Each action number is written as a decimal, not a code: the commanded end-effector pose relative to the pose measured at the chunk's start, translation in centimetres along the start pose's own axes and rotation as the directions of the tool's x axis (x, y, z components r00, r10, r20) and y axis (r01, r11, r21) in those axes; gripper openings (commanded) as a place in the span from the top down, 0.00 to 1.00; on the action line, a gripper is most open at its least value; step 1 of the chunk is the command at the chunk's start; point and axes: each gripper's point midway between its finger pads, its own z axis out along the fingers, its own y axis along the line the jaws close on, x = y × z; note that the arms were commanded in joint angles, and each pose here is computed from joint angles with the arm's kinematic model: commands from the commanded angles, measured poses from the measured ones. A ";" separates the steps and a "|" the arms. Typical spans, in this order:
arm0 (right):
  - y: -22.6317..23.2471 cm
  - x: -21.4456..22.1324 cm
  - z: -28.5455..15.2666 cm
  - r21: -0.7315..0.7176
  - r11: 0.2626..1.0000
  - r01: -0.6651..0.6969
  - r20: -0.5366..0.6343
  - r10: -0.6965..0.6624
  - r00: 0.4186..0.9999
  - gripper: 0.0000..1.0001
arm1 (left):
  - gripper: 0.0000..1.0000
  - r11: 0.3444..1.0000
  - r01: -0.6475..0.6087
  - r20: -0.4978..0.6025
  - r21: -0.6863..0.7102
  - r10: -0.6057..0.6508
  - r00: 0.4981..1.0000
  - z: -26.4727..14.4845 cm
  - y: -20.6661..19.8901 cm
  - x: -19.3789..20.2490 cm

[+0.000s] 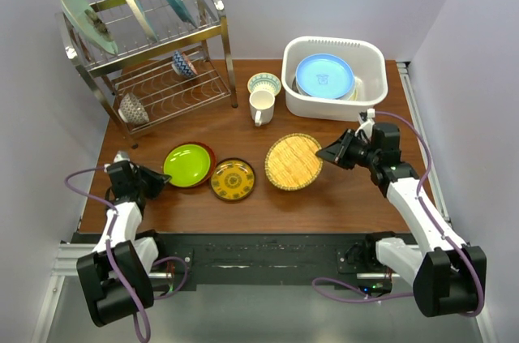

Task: Place the plates into the plastic bin on the countertop
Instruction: Place the plate at the center of the board.

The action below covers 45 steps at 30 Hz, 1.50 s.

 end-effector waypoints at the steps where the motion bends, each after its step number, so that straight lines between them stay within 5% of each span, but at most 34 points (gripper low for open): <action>1: 5.1 -3.7 -0.7 -0.141 0.989 0.046 0.088 -0.034 0.996 1.00 | 0.86 0.998 -0.016 0.041 0.062 0.014 0.999 0.1 -1.0 -1.1; 7: 6.9 -6.4 -0.7 -0.157 0.986 0.061 0.146 -0.038 0.988 1.00 | 0.48 0.996 -0.041 0.048 0.081 0.037 0.998 0.0 -1.4 -1.2; 18: 9.0 -12.0 -1.2 -0.162 0.983 0.082 0.263 -0.037 0.964 1.00 | 0.18 0.992 -0.075 0.057 0.102 0.070 0.996 -0.5 -2.0 -1.5; 32: 7.5 -15.9 0.5 -0.151 0.987 0.048 0.307 0.000 0.952 1.00 | 0.03 0.973 -0.138 0.093 0.183 0.123 0.988 -2.3 -4.7 -2.5; 45: 4.4 -20.6 2.3 -0.089 0.996 -0.002 0.370 0.035 0.929 1.00 | 0.00 0.933 -0.237 0.089 0.271 0.221 0.971 -4.6 -8.2 -3.3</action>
